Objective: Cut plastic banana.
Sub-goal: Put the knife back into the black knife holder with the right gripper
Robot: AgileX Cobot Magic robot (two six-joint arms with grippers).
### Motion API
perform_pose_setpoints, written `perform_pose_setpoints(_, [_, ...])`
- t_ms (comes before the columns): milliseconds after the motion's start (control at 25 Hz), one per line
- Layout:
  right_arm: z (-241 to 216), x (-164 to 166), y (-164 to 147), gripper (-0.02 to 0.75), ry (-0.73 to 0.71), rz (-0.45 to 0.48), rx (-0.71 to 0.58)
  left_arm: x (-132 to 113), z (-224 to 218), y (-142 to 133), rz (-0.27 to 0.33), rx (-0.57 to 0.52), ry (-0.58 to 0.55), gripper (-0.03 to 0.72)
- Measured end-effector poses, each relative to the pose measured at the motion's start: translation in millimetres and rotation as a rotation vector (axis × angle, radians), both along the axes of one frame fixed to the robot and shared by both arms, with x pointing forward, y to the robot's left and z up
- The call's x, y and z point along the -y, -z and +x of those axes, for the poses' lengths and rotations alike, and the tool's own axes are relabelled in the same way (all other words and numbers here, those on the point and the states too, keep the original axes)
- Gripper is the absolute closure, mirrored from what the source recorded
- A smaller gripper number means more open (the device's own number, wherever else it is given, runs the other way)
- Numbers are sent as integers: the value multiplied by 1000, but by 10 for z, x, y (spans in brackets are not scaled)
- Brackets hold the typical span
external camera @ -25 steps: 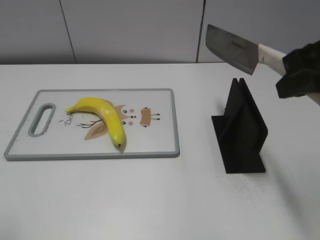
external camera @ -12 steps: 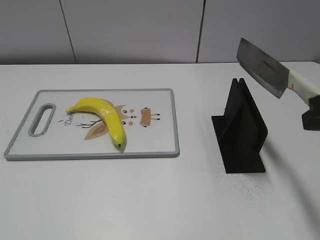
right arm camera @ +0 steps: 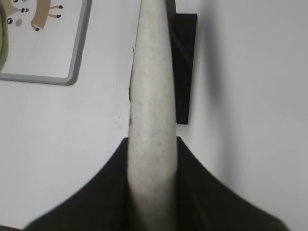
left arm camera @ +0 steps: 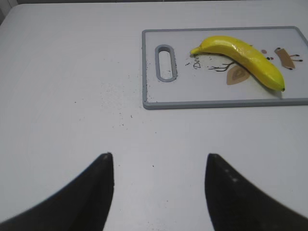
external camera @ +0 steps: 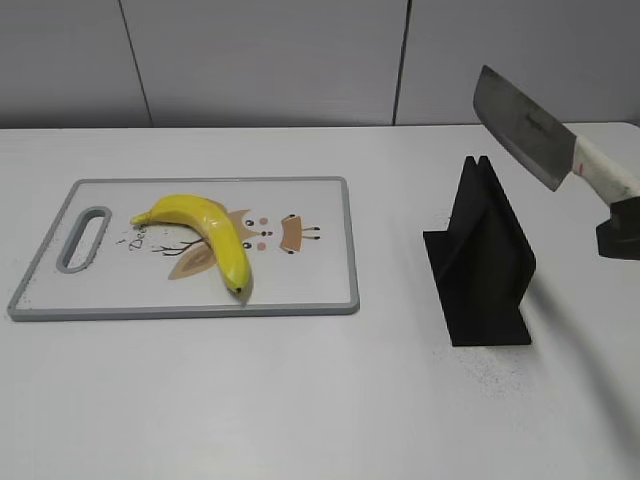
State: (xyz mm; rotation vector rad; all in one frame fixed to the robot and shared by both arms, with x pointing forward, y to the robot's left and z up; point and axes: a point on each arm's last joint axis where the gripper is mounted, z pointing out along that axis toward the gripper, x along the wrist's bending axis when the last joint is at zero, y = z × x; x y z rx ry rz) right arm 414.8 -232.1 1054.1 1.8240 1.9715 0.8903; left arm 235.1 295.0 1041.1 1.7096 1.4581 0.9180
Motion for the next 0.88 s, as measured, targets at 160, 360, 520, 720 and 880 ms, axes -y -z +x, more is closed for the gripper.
perform_pose_setpoints(160, [76, -28, 78, 573, 0, -10, -27, 0, 3, -6, -1, 7, -1, 121])
perform_pose_setpoints(360, [180, -62, 211, 573, -3, -38, -72, 0, 4, -7, -1, 9, -1, 139])
perform_pose_setpoints(520, [215, -71, 226, 573, -6, -41, -57, 0, 4, -7, -1, 9, -1, 142])
perform_pose_setpoints(720, [222, -72, 227, 573, -7, -43, -52, 0, 5, -8, -1, 10, -1, 148])
perform_pose_setpoints(880, [223, -69, 227, 573, -7, -46, -51, 0, 5, -5, -1, 9, -1, 152])
